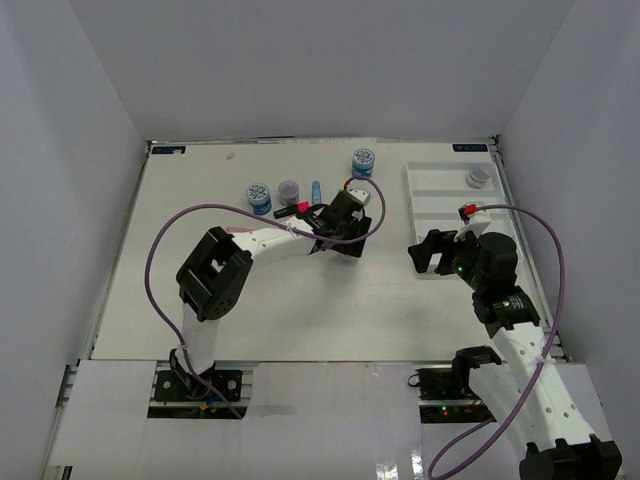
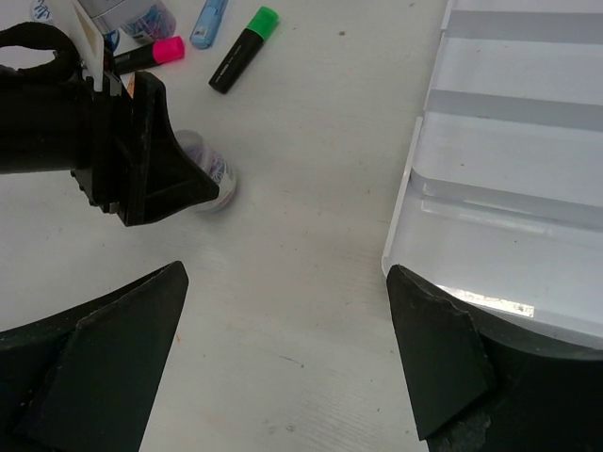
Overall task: Sort the stationery into containers
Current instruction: Place the stationery at the center of the board, then pick up the stationery from the center of the board, then place the stationery in the storage box, then pick up the stationery from the center of the board, then place the stationery at the center of the board.
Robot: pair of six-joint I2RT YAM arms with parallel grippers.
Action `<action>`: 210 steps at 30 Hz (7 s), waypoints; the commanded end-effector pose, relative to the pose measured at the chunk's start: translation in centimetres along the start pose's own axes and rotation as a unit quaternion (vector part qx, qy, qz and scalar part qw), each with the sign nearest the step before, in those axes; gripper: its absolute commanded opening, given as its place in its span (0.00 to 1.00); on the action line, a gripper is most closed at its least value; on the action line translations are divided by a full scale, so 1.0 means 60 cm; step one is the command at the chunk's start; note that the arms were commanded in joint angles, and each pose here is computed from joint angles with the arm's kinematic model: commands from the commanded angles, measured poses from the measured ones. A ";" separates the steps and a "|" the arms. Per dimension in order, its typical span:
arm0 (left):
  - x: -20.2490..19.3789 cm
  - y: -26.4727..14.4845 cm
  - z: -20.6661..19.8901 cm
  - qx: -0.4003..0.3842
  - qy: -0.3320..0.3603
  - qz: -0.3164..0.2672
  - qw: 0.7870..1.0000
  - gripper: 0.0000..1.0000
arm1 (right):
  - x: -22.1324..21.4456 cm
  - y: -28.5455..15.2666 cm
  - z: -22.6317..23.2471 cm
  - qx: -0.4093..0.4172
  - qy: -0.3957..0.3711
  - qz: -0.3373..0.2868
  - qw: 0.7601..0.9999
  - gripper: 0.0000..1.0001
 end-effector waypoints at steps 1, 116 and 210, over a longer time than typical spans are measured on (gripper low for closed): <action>0.037 -0.006 -0.025 -0.006 -0.013 -0.058 0.998 0.56 | 0.008 0.000 0.002 -0.001 -0.021 -0.003 1.000 0.93; -0.089 -0.280 0.305 0.172 -0.206 -0.148 0.952 0.98 | 0.266 0.351 -0.260 -0.220 -0.005 0.020 0.975 0.93; 0.028 -0.012 -0.051 0.034 -0.021 -0.046 0.998 0.67 | -0.037 0.000 -0.004 0.028 0.021 -0.032 0.999 0.92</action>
Point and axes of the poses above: each gripper's point midway between its finger pads, its own y axis out along the fingers, its own z axis along the line the jaws close on, x = y × z, the point moved 10 cm from there along -y, back along the fingers, and after that the axes turned 3 degrees about y, right-handed, at the moved point
